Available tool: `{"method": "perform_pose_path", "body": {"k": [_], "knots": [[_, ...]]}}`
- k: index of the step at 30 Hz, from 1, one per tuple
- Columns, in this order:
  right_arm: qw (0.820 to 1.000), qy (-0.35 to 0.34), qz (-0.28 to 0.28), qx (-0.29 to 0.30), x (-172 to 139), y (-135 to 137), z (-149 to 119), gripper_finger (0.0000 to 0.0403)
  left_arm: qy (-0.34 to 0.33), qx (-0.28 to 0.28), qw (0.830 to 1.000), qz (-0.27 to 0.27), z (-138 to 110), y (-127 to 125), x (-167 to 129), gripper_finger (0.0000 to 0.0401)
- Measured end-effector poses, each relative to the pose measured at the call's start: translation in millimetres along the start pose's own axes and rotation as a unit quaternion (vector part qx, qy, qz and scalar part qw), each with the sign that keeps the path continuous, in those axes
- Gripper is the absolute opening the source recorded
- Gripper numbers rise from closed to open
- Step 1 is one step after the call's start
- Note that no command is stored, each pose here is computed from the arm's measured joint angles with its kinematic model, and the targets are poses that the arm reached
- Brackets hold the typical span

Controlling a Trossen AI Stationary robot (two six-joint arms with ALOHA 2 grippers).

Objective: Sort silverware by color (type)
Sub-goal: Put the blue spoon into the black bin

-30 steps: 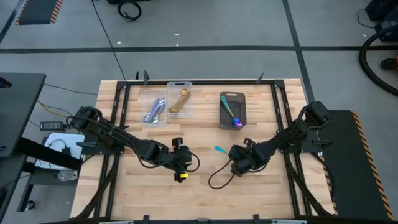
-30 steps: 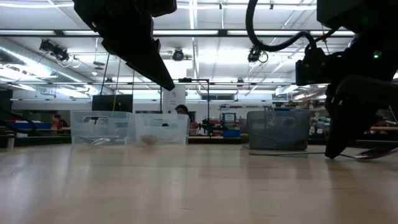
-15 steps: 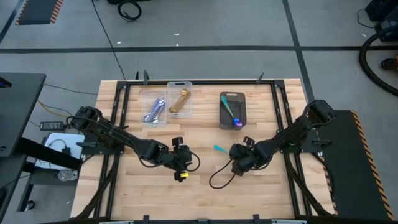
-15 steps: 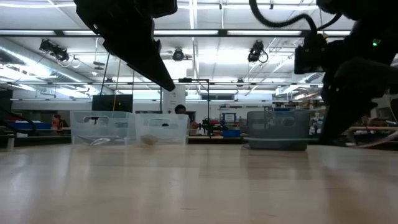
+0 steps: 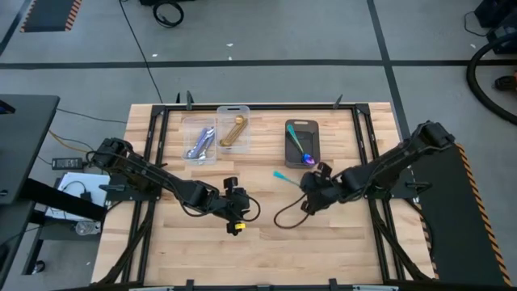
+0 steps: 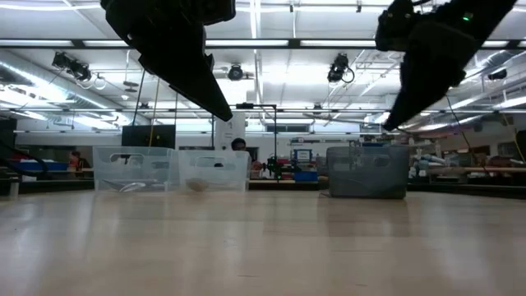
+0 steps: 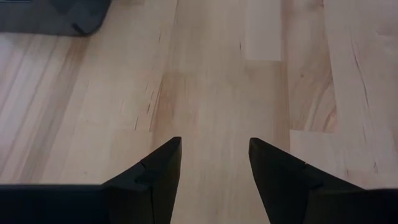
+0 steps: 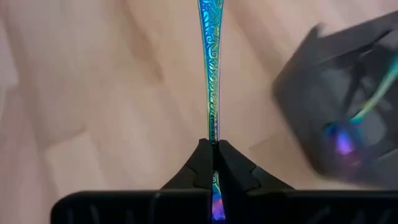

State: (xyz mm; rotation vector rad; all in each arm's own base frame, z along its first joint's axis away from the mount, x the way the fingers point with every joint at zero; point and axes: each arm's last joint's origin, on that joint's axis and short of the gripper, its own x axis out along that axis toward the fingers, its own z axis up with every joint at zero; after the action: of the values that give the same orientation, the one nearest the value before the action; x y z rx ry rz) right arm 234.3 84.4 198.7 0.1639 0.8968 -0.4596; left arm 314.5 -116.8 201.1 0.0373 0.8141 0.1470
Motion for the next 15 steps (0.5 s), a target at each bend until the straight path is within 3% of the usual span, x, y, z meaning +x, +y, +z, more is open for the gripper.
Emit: {"method": "perform_pose_path", "body": {"k": [15], "knots": [[0.996,-0.085,-0.025,0.002,-21.3,-46.1,36.8,0.0012,0.0,-0.001,1.0,0.0,0.1,0.0,0.0,0.0196]]}}
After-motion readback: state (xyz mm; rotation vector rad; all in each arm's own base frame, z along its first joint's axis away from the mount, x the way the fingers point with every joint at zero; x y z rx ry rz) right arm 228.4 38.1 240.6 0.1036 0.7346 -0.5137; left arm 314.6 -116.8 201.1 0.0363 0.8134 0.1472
